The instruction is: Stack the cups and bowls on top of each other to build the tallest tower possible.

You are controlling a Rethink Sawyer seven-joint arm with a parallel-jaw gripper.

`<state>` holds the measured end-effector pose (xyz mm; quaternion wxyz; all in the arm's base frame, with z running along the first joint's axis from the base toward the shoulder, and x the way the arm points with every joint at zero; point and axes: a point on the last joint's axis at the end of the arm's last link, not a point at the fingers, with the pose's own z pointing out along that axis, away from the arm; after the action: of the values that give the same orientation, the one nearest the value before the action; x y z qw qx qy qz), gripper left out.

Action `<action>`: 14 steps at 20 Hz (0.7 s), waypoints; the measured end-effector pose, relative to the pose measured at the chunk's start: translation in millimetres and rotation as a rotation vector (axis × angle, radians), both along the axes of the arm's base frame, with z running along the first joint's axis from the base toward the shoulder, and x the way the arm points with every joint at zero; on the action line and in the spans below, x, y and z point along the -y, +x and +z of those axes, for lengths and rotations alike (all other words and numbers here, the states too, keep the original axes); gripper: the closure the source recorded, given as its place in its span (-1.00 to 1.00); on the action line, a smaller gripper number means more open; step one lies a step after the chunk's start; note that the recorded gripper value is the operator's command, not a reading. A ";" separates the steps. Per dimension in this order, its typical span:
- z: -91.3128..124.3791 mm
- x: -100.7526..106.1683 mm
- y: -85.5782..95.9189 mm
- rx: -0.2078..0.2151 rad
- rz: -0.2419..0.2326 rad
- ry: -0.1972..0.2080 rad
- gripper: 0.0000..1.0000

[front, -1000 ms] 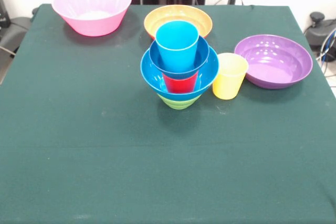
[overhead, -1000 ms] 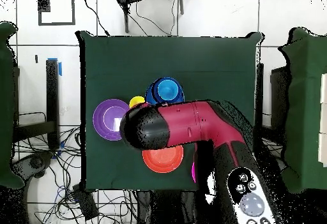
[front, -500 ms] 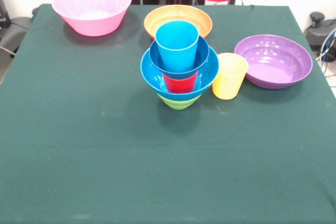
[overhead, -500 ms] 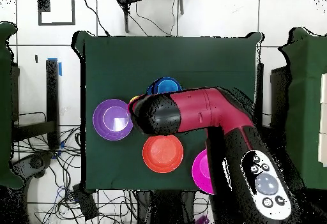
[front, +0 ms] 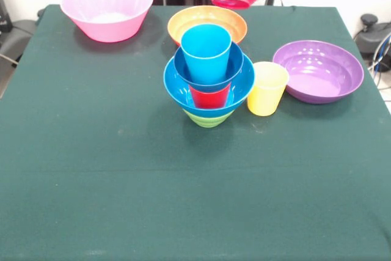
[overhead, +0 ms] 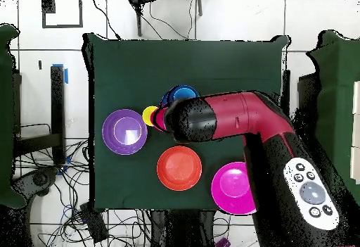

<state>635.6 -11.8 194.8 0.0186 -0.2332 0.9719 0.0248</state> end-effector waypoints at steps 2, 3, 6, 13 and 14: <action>-0.1 5.8 1.3 -0.003 -0.003 0.001 1.00; 0.1 9.9 2.2 -0.005 -0.006 0.001 1.00; 2.5 16.6 4.9 -0.010 -0.009 0.002 1.00; 9.8 30.9 12.9 -0.012 0.000 -0.016 1.00; 11.9 33.0 15.0 -0.009 0.000 -0.015 1.00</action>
<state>650.5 -44.8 206.7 0.0125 -0.2333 0.9722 0.0185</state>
